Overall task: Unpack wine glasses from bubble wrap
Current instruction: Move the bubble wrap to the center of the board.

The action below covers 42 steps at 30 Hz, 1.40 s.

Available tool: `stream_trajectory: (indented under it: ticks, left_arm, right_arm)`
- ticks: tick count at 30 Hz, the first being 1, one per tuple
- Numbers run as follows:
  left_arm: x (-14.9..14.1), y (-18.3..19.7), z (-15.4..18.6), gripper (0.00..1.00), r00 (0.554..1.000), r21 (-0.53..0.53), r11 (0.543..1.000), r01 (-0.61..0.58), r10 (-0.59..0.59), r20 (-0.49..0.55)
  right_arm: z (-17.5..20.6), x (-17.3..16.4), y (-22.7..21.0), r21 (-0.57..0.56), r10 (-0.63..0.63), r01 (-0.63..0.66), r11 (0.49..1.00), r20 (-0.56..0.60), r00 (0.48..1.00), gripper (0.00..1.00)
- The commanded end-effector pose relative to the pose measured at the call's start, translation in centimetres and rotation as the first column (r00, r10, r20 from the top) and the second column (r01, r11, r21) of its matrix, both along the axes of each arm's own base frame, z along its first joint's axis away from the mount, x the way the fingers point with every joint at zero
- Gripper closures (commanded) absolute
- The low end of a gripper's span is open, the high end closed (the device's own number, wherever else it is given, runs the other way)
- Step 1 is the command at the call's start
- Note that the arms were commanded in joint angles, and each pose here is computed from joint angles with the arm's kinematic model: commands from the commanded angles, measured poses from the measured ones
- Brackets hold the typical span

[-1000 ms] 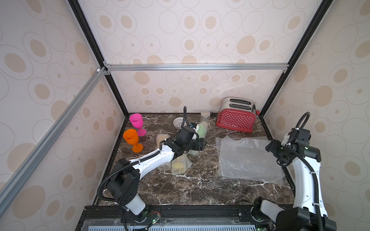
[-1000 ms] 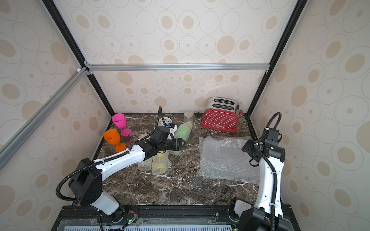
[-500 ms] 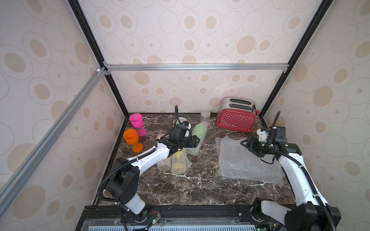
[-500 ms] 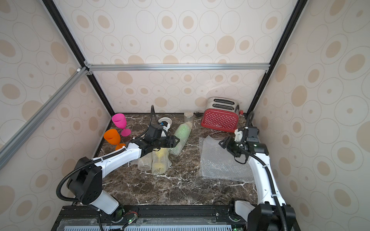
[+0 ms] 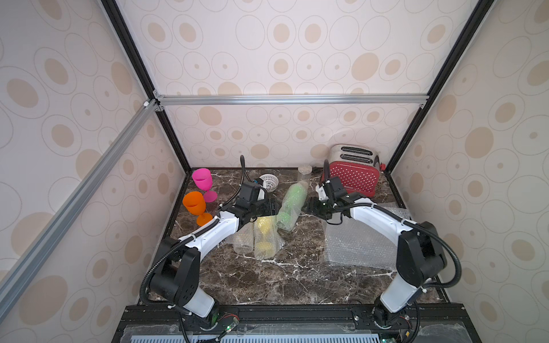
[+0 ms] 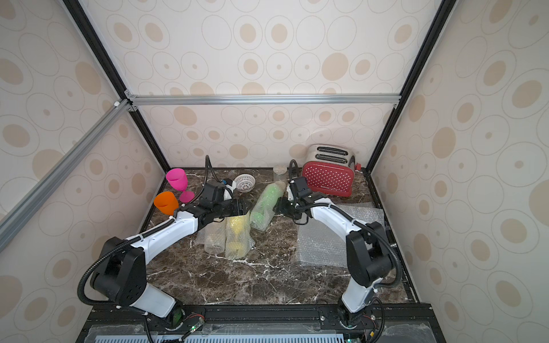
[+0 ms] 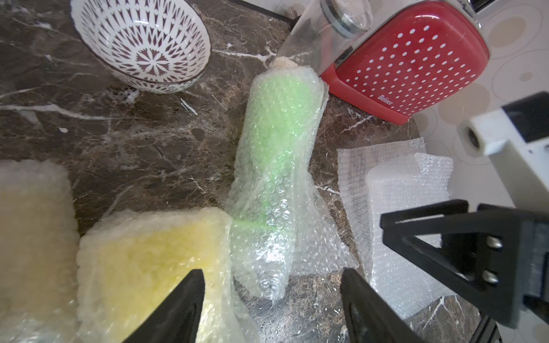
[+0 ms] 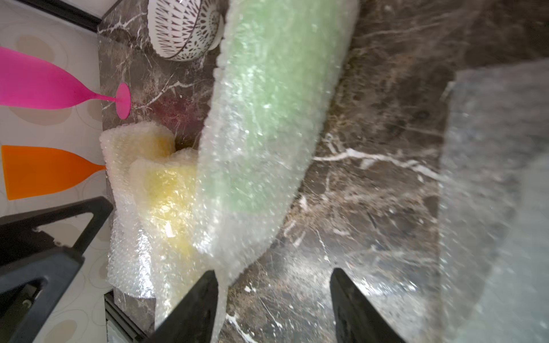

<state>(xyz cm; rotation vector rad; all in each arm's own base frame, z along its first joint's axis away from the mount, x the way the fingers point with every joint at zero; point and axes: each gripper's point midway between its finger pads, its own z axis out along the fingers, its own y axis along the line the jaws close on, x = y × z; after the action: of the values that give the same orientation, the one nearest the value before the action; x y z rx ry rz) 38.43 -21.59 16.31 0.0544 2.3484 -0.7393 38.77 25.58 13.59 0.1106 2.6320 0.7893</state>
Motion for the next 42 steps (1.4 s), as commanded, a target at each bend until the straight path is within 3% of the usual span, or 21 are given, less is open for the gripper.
stream_trajectory:
  ticks: [1,10,18,22,32,42]
  left_arm:
    - [-0.7,0.7,0.7,0.27,1.0,-0.015,1.0,0.011,-0.011,0.007]
    - [-1.3,2.1,0.6,0.27,1.0,-0.037,0.999,-0.016,0.016,0.002]
    - [-1.5,1.8,0.5,0.27,1.0,-0.076,0.997,-0.007,0.006,-0.005]
    - [-1.5,1.4,0.8,0.27,1.0,-0.102,0.995,0.006,-0.006,-0.002]
    - [-2.1,0.2,1.5,0.27,0.998,-0.152,0.986,0.066,-0.067,-0.002]
    - [-4.9,-2.5,0.5,0.27,0.986,-0.217,0.965,0.147,-0.16,-0.043]
  right_arm:
    - [-0.1,1.8,1.8,-0.028,-0.004,0.005,1.0,0.029,1.0,0.39]
    - [-2.7,2.7,4.5,-0.153,0.061,-0.064,0.986,-0.023,0.998,0.6]
    - [-2.4,1.8,3.0,-0.237,0.102,-0.102,0.966,-0.011,0.995,0.99]
    - [-1.1,1.0,2.1,-0.27,0.149,-0.14,0.952,0.011,0.989,1.0]
    - [-0.4,-3.6,0.7,-0.303,0.339,-0.342,0.89,-0.063,0.939,1.0]
    - [0.3,-7.9,0.7,-0.196,0.449,-0.459,0.867,-0.092,0.889,1.0]
